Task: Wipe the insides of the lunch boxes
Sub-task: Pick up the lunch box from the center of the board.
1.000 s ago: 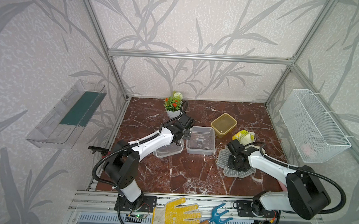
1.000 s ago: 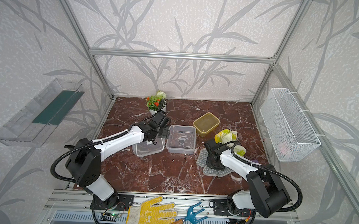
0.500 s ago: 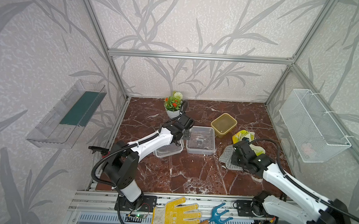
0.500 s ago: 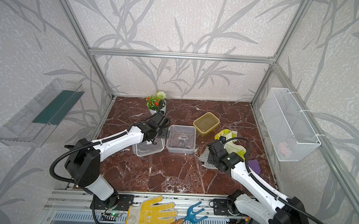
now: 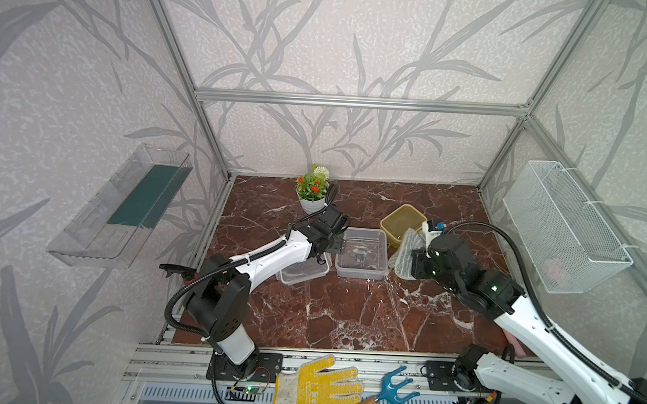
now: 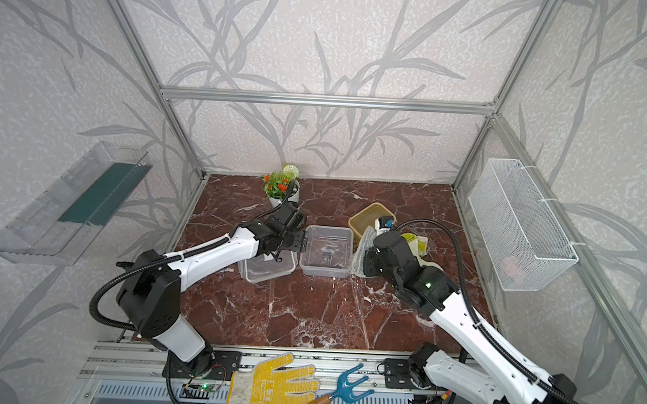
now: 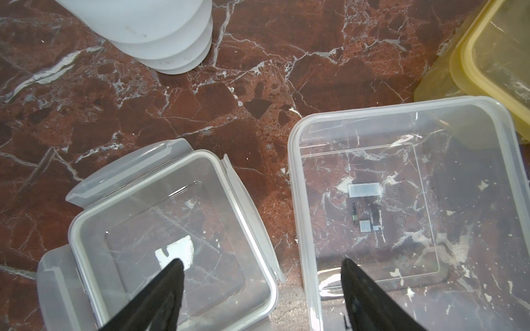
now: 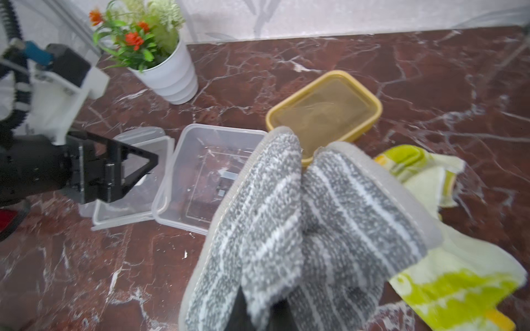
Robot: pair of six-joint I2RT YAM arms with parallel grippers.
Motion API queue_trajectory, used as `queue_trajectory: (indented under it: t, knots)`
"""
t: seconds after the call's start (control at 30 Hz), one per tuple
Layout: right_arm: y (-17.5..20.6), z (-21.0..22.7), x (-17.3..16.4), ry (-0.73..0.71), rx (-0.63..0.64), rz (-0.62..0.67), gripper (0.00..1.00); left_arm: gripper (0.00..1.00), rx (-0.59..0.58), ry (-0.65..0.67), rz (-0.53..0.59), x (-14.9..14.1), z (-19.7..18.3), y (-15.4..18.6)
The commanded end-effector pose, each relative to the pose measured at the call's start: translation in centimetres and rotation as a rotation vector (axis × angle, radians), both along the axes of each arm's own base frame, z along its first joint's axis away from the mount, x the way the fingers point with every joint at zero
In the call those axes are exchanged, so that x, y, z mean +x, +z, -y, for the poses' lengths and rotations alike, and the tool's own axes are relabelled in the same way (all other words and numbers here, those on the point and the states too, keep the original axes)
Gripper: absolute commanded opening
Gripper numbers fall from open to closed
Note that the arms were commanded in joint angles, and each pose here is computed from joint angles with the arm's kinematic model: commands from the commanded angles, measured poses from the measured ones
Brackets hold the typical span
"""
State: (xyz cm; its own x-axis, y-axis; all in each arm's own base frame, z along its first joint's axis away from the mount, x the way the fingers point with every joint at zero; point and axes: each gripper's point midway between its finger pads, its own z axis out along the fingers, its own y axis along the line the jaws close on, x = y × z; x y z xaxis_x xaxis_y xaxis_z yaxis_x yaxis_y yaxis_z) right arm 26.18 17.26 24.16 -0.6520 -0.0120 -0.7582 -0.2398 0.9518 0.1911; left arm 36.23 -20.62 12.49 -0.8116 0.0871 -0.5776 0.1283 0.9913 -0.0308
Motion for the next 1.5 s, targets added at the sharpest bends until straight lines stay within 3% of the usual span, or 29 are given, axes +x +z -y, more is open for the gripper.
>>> queue_trajectory:
  t: [0.0, 0.13, 0.33, 0.53, 0.83, 1.13, 1.47]
  knots:
    - [0.4, -4.3, 0.3, 0.163, -0.002, 0.004, 0.00, 0.82, 0.006, 0.023, -0.048, -0.9, -0.8, -1.1]
    - [-1.1, -7.4, 0.9, 0.255, -0.038, -0.064, 0.00, 0.75, -0.100, 0.038, -0.080, -0.9, -1.0, -1.6]
    - [-3.5, -11.7, 2.4, 0.370, -0.050, -0.152, 0.00, 0.52, -0.155, 0.038, -0.105, -0.9, -1.3, -2.2]
    - [-9.1, -13.5, 4.2, 0.375, -0.130, -0.322, 0.00, 0.50, -0.274, -0.031, -0.121, -0.8, 1.1, -2.2]
    - [-16.2, -16.2, 5.1, 0.419, -0.057, -0.530, 0.00, 0.48, -0.304, -0.026, -0.186, -0.5, 1.7, -4.2]
    - [-19.6, -17.5, 4.1, 0.410, 0.074, -0.634, 0.00, 0.40, -0.328, 0.001, -0.229, -0.4, 1.3, -6.1]
    - [-23.3, -17.0, 3.2, 0.377, 0.046, -0.717, 0.00, 0.18, -0.368, 0.044, -0.229, 0.0, 0.5, -6.2]
